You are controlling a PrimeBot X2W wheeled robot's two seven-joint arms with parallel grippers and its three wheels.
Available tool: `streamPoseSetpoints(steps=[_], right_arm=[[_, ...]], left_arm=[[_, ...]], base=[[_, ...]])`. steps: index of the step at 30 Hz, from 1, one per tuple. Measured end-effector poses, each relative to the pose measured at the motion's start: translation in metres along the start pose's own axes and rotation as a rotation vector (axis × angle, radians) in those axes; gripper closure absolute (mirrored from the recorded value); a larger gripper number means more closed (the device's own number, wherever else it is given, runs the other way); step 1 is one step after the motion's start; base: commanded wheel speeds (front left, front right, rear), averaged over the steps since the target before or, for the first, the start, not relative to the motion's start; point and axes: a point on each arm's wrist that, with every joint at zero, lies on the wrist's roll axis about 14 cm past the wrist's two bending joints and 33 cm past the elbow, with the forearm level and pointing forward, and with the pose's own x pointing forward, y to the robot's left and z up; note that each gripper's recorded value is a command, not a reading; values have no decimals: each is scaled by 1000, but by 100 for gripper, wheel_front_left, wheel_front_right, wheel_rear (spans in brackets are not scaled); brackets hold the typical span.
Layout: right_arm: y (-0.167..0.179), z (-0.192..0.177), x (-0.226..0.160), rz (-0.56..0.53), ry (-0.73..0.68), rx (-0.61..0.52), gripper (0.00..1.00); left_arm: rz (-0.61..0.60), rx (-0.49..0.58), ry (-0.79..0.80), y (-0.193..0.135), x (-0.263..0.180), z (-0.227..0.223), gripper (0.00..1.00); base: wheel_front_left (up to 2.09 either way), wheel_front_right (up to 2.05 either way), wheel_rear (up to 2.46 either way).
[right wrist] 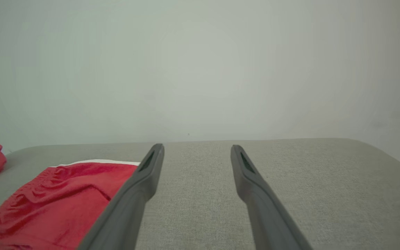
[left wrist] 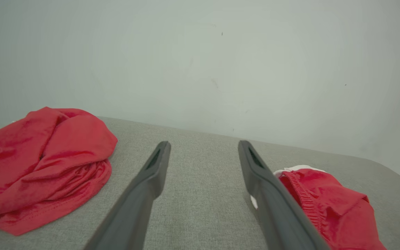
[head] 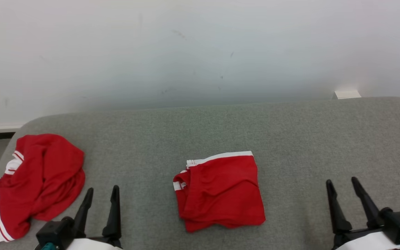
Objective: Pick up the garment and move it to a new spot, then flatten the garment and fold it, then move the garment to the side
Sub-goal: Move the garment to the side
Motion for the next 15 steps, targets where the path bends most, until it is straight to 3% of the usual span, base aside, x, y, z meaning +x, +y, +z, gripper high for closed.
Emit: streamPoseSetpoints(steps=[9,15], right_arm=[[49,-15,36,138,58,18,0],[74,-44,57,206,203,17,0]], left_arm=[[20,3,0,7,-6,1,0],[69,-2,3,22,-18,1,0]], base=[[0,0,0],[0,0,0]])
